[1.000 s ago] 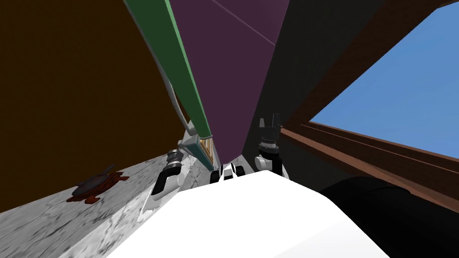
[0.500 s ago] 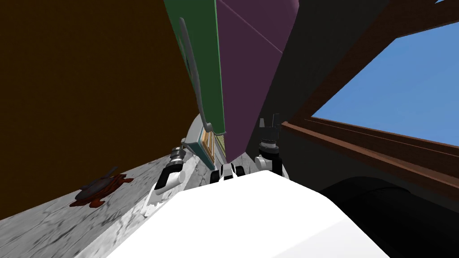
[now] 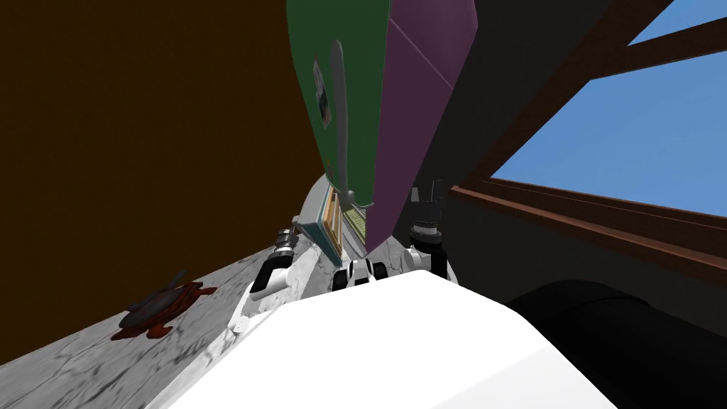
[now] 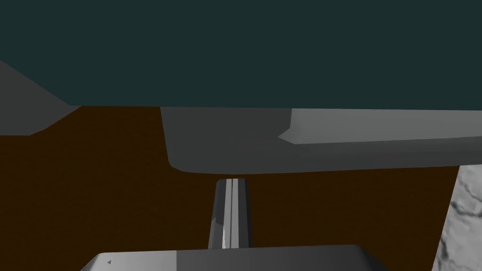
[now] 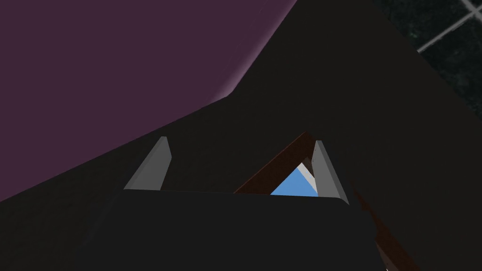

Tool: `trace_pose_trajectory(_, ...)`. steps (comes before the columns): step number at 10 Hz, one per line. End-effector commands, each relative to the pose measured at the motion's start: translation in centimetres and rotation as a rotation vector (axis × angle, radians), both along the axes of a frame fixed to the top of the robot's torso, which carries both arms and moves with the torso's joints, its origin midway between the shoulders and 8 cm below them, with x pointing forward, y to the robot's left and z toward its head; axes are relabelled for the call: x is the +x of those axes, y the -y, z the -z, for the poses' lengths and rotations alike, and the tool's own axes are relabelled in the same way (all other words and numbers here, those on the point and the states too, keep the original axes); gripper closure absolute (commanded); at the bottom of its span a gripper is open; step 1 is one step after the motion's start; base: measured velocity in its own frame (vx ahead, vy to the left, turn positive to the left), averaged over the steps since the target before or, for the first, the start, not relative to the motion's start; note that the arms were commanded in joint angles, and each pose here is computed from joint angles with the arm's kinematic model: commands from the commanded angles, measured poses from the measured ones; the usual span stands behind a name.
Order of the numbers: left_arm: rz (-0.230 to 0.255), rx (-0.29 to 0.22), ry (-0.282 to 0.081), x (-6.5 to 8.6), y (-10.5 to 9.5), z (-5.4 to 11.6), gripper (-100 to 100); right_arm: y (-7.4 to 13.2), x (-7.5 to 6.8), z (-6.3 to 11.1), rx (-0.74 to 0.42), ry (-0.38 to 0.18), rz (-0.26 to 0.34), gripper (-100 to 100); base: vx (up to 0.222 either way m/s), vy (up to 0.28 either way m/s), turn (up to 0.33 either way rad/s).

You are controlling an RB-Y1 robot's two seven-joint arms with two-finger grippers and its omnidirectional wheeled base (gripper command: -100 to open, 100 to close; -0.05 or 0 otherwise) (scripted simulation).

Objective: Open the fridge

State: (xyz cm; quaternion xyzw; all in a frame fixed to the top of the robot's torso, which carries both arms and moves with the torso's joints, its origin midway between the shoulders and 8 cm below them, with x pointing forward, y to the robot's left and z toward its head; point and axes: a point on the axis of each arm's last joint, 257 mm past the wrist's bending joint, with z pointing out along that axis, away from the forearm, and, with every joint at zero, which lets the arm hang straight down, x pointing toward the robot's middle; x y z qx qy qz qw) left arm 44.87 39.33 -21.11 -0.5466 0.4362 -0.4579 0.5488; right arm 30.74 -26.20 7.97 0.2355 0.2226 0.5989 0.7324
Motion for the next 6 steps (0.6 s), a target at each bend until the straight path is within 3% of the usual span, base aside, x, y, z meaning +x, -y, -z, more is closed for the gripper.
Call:
trace_pose_trajectory(1, 0.014, 0.002, 0.011, 0.5, 0.3, -0.5, 100, 0.0, 0.0, 0.0, 0.0, 0.0, 0.0, 0, -0.047, 0.152, -0.027)
trace_pose_trajectory(2, 0.043, -0.008, 0.017, 1.1, 1.6, -0.9, -100, 0.0, 0.0, 0.0, 0.0, 0.0, 0.0, 0, 0.031, 0.046, -0.175)
trace_pose_trajectory(5, 0.022, 0.001, 0.025, 0.9, 0.3, -1.4, -100, 0.0, 0.0, 0.0, 0.001, 0.0, 0.0, 0, 0.044, 0.027, 0.035)
trace_pose_trajectory(6, 0.018, 0.002, 0.023, 0.7, 0.1, -1.4, 100, 0.0, 0.0, 0.0, 0.0, 0.0, 0.0, 0, -0.015, 0.001, 0.027)
